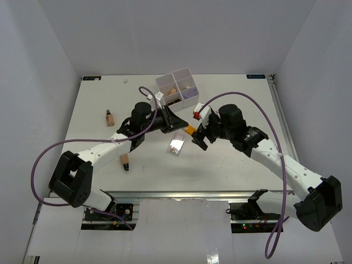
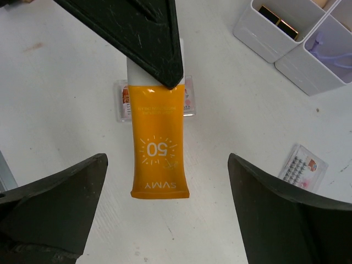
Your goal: Organize the makeup
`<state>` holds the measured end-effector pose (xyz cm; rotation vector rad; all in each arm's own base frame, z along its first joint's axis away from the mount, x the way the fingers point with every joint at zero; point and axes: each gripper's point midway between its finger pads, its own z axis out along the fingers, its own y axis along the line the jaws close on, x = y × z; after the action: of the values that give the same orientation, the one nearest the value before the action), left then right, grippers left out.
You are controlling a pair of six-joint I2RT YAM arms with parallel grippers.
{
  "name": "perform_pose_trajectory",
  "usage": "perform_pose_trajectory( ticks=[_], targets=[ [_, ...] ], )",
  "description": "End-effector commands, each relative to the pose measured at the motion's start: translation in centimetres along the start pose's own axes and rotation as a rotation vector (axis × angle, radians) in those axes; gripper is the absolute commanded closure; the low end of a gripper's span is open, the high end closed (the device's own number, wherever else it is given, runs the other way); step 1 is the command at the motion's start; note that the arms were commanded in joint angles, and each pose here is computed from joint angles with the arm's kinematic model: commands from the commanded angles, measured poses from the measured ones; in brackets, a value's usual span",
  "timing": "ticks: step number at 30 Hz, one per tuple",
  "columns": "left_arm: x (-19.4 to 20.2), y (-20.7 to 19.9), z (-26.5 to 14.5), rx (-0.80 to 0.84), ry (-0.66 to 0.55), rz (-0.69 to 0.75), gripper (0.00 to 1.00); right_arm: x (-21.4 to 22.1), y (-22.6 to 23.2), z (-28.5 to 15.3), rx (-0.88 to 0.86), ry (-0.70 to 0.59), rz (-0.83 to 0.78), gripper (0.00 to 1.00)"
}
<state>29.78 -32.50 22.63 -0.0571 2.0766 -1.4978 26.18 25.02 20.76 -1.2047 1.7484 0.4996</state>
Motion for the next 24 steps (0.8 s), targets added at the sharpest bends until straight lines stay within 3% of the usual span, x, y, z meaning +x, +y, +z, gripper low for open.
perform_pose_trajectory(
  ticks=[1,5,7,17,24],
  targets=[
    [-2.6,-0.8,0.1,-0.061,-0.054,0.148,1.00,-1.2,-1.5,-1.9,0.044,-0.076,-0.021,0.03],
    [-6.2,-0.4,0.5,-0.172,-0.118,0.318,1.00,-0.9,-1.1,-4.7,-0.017,-0.129,-0.088,0.10],
    [-7.8,0.3,1.3,-0.228,-0.129,0.387,1.00,0.1,0.9,-5.4,-0.126,-0.173,-0.109,0.10],
    [-18.2,-4.0,6.4,-0.215,-0.200,1.031,1.00,2.9,1.3,-8.2,-0.168,-0.289,-0.070,0.10],
    [-23.1,-1.7,10.4,-0.247,-0.224,1.174,1.00,3.1,0.7,-8.5,-0.136,-0.285,-0.050,0.10]
  ],
)
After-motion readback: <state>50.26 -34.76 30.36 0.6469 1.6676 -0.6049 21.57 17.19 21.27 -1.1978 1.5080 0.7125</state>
